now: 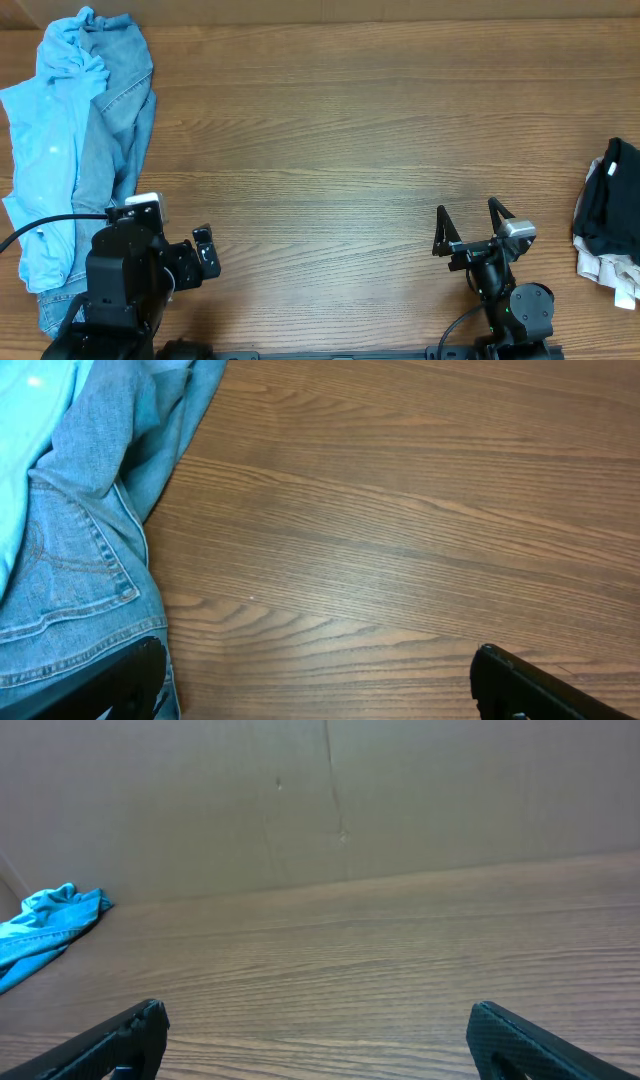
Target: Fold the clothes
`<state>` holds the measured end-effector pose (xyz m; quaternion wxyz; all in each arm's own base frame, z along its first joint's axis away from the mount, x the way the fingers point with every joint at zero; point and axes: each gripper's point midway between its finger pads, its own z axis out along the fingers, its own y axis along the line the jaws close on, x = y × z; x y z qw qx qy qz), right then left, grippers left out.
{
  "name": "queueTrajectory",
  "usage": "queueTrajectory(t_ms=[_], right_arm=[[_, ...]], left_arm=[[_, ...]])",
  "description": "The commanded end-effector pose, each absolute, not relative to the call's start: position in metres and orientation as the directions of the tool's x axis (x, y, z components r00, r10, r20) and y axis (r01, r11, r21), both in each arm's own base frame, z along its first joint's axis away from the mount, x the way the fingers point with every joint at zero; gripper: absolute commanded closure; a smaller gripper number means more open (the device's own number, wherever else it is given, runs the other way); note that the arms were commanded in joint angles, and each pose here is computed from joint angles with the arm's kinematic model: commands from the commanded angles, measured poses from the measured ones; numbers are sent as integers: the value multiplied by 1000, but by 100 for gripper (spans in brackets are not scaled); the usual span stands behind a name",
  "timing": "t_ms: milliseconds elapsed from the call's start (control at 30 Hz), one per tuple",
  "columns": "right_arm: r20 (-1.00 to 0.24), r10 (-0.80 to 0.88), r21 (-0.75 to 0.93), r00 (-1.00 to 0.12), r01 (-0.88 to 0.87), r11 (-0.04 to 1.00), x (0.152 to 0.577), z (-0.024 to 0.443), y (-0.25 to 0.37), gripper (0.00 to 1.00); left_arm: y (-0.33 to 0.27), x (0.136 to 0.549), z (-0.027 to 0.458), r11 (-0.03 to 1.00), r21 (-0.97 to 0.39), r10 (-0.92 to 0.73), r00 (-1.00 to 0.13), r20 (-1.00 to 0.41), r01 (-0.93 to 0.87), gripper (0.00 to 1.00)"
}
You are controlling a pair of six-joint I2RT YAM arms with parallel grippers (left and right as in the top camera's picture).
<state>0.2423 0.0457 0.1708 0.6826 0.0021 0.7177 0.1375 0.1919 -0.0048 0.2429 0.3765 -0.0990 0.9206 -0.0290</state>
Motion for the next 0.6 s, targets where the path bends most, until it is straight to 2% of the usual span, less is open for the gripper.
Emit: queueTrajectory(t_ms=[0,100,200,333,400,467,567], right_arm=[[-979,192,201,-62,-189,961,242,170,46,0],[-979,192,201,-62,-189,961,242,170,46,0],[-979,192,201,-62,-189,961,242,170,46,0],[-979,192,201,-62,-189,961,242,170,46,0],[-979,192,201,-62,-189,961,242,170,46,0],[-979,192,201,-62,-189,961,242,170,46,0],[-979,192,201,-62,-189,961,242,170,46,0]], left_arm=[[13,178,238,977,-75,-192,-671,-716,-200,0],[25,172,207,961,-95,-239,-604,-760,-261,0],[16,185,185,977,-115,-191,-510,-839,-177,0],[-3,221,183,999,-45,-41,-235,-971,13,0],[-4,234,187,999,-25,-22,-108,-994,28,0],[-3,242,186,999,-23,-22,-27,-999,23,0],[-3,246,163,999,-43,-41,-50,-998,27,0]])
